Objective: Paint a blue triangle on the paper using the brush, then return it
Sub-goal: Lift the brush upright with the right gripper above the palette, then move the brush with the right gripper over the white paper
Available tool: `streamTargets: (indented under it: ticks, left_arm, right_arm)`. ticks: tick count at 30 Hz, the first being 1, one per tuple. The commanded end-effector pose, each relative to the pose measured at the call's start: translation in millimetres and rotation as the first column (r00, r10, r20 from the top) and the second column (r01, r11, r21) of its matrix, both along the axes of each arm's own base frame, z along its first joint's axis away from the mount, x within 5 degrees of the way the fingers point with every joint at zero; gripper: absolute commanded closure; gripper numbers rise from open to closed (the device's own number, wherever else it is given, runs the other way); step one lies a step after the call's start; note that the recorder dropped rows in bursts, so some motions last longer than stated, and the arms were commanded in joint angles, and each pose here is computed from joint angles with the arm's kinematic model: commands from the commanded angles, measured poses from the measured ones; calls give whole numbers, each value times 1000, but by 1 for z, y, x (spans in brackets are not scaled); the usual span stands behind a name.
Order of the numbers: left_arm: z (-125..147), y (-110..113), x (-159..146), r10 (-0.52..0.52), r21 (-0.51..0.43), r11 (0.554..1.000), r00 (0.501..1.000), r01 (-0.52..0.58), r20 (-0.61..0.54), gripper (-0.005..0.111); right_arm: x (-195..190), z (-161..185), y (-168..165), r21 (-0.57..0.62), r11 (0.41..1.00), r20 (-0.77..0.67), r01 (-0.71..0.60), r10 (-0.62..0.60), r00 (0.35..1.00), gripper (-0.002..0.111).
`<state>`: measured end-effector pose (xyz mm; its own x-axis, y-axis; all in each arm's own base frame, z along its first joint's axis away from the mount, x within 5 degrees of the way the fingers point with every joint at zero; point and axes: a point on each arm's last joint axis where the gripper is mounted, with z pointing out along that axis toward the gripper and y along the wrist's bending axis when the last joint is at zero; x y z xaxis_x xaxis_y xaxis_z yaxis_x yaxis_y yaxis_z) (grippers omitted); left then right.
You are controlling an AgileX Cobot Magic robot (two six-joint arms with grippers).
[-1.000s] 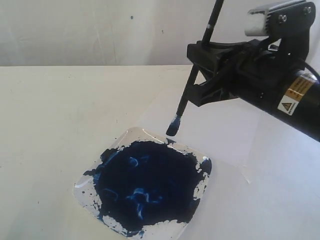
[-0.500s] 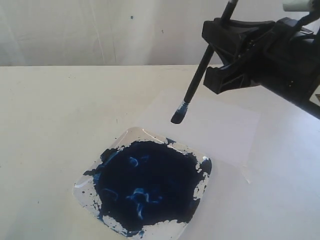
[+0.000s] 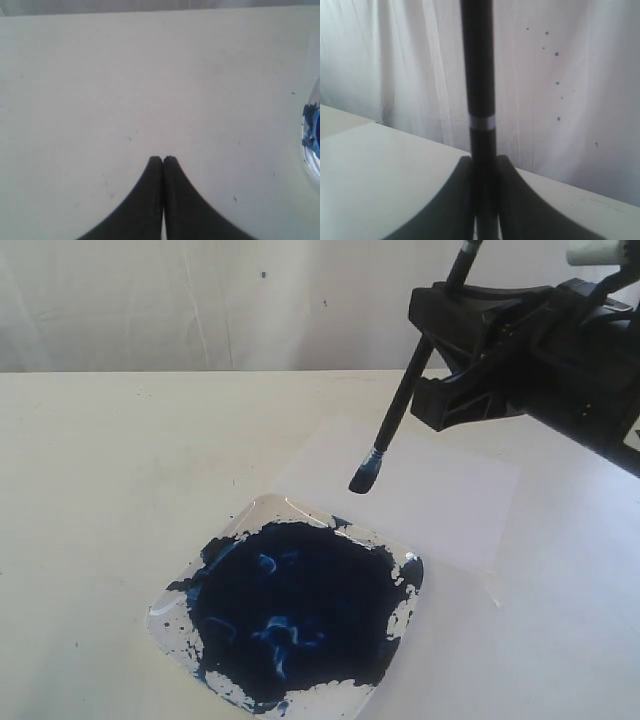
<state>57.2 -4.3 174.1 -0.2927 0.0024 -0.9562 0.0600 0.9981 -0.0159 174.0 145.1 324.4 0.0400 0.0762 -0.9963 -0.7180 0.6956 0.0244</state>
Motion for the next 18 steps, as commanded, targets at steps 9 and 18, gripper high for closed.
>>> streamTargets:
  ticks: [9, 18]
  left_arm:
    - [37, 2, 4, 26, -31, 999, 915, -14, 403, 107]
    - [55, 3, 0, 71, -134, 991, 817, 8, 573, 107]
  right_arm:
    - [1, 3, -3, -5, 1000, 9, 15, -15, 1000, 108]
    - [1, 3, -3, -4, 1000, 7, 15, -15, 1000, 108]
